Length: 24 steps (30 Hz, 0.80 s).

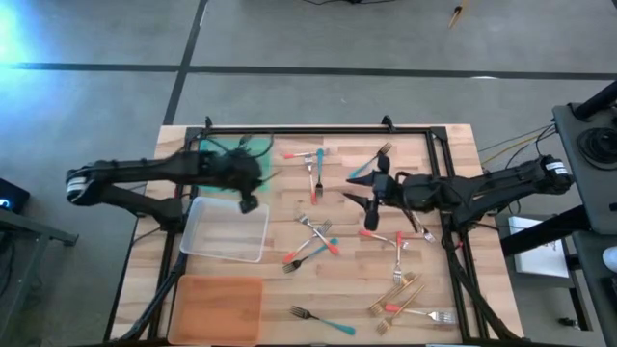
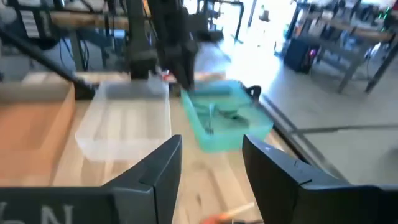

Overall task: Sort silverware by color (type)
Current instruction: Put the gold fork into the transparent bin

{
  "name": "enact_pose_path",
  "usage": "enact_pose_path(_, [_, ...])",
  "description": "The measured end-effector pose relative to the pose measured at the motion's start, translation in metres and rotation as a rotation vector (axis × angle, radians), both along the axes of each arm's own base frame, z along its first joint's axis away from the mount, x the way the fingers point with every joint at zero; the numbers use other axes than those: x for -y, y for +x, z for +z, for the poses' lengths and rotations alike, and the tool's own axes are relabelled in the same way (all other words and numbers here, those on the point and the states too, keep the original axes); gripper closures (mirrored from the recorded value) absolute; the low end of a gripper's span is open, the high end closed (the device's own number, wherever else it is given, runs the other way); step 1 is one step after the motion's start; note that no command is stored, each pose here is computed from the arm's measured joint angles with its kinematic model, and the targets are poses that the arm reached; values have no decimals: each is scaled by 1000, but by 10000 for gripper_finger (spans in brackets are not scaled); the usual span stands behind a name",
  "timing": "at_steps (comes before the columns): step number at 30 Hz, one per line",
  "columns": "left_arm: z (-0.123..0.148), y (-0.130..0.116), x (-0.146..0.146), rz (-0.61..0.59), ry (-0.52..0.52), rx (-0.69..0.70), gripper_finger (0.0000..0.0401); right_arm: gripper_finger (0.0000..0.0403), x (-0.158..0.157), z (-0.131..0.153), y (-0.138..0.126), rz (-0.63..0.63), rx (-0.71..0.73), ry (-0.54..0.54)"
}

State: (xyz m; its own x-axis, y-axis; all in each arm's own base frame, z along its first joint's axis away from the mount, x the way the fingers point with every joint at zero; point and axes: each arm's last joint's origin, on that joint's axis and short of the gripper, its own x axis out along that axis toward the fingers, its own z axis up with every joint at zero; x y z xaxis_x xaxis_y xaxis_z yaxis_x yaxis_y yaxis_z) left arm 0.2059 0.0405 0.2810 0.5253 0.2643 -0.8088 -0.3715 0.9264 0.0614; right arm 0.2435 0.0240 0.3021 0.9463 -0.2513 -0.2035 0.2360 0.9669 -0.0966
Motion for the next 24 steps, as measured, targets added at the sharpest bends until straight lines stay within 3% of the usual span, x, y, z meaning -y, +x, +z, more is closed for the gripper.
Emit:
enact_pose_path(9, [-6,-54,26,181,-213,-186,401,259,-2,-23,12,-20,-119,51])
enact_pose_path(12, [-11,-59,32,191,-281,-256,401,264,-2,-31,14,-29,-163,66])
enact_pose_path(24, [-39,-59,35,195,-335,-421,396,280,-1,-50,7,-119,-315,221])
